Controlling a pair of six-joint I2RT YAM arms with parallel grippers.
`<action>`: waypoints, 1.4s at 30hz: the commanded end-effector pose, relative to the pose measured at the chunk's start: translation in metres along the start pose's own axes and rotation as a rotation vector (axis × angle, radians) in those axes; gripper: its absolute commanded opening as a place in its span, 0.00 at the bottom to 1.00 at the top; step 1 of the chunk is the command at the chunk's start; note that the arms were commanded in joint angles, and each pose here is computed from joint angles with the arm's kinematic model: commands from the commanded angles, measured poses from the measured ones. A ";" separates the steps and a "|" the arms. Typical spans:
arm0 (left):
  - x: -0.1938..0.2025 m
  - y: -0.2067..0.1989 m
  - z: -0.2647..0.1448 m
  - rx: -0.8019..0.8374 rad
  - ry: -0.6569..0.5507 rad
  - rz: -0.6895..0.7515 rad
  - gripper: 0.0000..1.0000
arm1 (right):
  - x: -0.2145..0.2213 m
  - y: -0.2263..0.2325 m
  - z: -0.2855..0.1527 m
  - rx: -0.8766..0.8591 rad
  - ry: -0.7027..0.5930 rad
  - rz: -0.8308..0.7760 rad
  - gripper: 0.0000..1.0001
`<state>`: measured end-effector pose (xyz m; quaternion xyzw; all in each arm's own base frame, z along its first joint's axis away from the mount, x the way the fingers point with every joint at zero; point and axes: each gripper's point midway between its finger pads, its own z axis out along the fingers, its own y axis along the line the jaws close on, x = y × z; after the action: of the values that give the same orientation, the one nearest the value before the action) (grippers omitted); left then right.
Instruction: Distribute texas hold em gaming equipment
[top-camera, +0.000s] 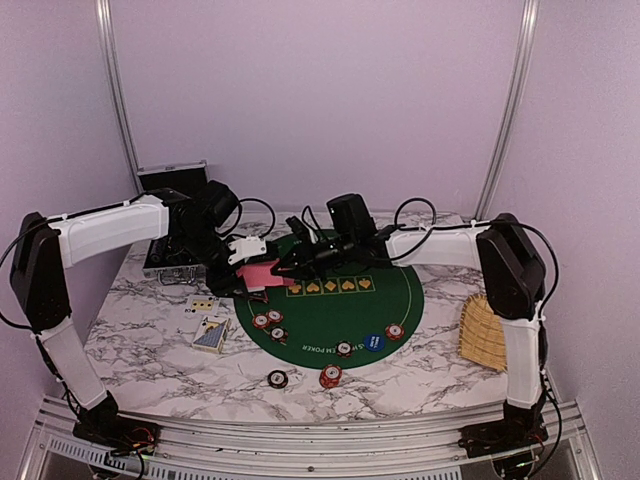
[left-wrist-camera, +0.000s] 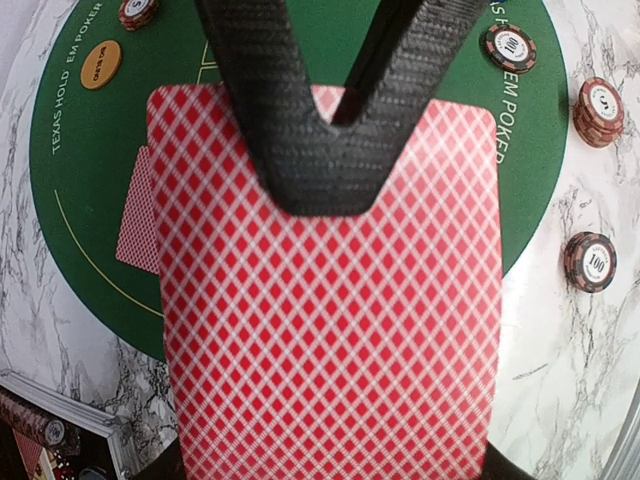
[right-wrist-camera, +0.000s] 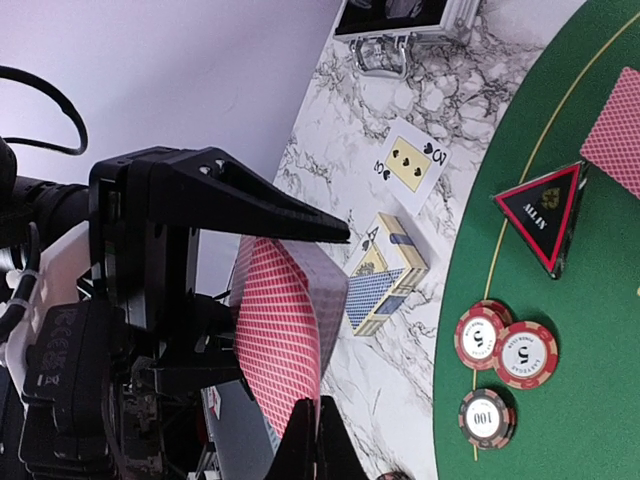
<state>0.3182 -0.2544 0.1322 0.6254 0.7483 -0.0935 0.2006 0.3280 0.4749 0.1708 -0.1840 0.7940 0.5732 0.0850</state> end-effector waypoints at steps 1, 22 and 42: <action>0.000 0.006 0.001 -0.009 -0.005 -0.002 0.00 | -0.011 0.005 -0.022 -0.012 -0.041 0.023 0.00; 0.006 0.009 -0.004 -0.015 -0.009 -0.016 0.00 | -0.125 -0.108 -0.166 0.246 -0.352 0.078 0.00; 0.006 0.005 -0.004 0.008 -0.010 -0.031 0.00 | -0.177 -0.241 -0.195 0.430 -0.430 0.189 0.00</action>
<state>0.3243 -0.2452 0.1303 0.6165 0.7564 -0.0898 0.1994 0.5855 0.2608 0.0752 0.0356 0.8762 0.4281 0.2184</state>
